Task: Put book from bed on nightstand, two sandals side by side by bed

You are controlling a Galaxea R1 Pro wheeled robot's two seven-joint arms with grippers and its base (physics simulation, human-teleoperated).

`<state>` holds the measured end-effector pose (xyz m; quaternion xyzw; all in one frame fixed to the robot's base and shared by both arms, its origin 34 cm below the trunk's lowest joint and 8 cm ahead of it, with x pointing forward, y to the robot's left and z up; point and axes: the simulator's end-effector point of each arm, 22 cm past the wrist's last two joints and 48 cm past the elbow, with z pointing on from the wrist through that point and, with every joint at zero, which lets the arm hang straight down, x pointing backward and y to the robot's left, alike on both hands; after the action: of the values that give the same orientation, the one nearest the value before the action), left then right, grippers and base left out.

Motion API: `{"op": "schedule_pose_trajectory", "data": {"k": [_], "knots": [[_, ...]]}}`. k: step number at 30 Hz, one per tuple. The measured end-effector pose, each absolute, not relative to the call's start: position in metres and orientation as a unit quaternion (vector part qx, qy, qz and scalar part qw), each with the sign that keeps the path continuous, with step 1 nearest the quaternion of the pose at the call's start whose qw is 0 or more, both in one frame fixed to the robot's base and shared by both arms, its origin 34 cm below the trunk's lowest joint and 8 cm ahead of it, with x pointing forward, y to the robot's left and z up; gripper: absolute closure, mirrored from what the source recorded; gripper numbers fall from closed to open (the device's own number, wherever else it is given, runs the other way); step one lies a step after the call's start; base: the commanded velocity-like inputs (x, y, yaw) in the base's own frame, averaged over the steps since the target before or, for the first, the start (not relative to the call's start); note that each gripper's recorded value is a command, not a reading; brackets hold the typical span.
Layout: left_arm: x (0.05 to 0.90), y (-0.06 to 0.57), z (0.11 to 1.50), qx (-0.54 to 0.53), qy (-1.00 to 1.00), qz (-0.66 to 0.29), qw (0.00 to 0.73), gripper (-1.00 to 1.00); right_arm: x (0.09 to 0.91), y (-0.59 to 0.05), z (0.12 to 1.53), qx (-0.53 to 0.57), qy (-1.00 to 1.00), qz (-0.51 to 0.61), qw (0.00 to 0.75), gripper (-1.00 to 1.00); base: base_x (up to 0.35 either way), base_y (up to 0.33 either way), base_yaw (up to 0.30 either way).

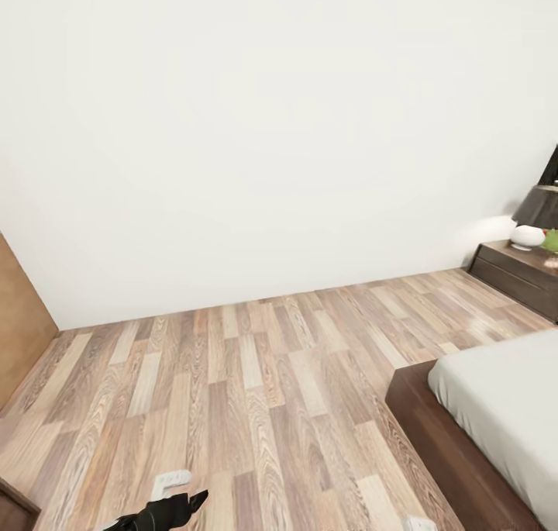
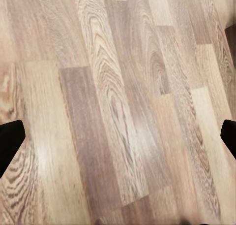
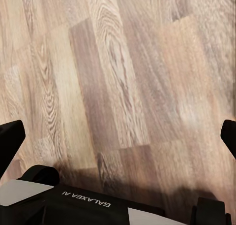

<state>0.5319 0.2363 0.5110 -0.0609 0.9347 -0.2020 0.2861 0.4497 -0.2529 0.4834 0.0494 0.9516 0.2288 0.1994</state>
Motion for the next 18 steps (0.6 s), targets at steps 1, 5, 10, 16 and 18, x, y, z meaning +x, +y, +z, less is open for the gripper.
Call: {"op": "schedule_pose_trajectory", "data": {"k": [1,5,10,16,18], "knots": [[0.5319,0.2363,0.5110,-0.061,0.935,-0.202,0.286,-1.00,0.4498,-0.2528,0.4834,0.049,0.952,0.229,0.199,-1.00,0.000,0.000,-0.202],[0.5319,0.2363,0.5110,-0.061,0.935,-0.202,0.286,-1.00,0.4498,-0.2528,0.4834,0.049,0.952,0.229,0.200,-1.00,0.000,0.000,-0.202],[0.5320,0.2364,0.5111,-0.061,0.935,-0.202,0.286,-1.00,0.4497,-0.2528,0.4834,0.049,0.952,0.229,0.199,-1.00,0.000,0.000,-0.200],[0.5320,0.2364,0.5112,-0.061,0.935,-0.202,0.286,-1.00,0.4497,-0.2529,0.4835,0.049,0.952,0.229,0.199,-1.00,0.027,0.004,-0.199],[0.5320,0.2364,0.5113,-0.061,0.935,-0.202,0.286,-1.00,0.4497,-0.2528,0.4836,0.049,0.951,0.229,0.200,-1.00,0.173,0.068,-0.199]]}}
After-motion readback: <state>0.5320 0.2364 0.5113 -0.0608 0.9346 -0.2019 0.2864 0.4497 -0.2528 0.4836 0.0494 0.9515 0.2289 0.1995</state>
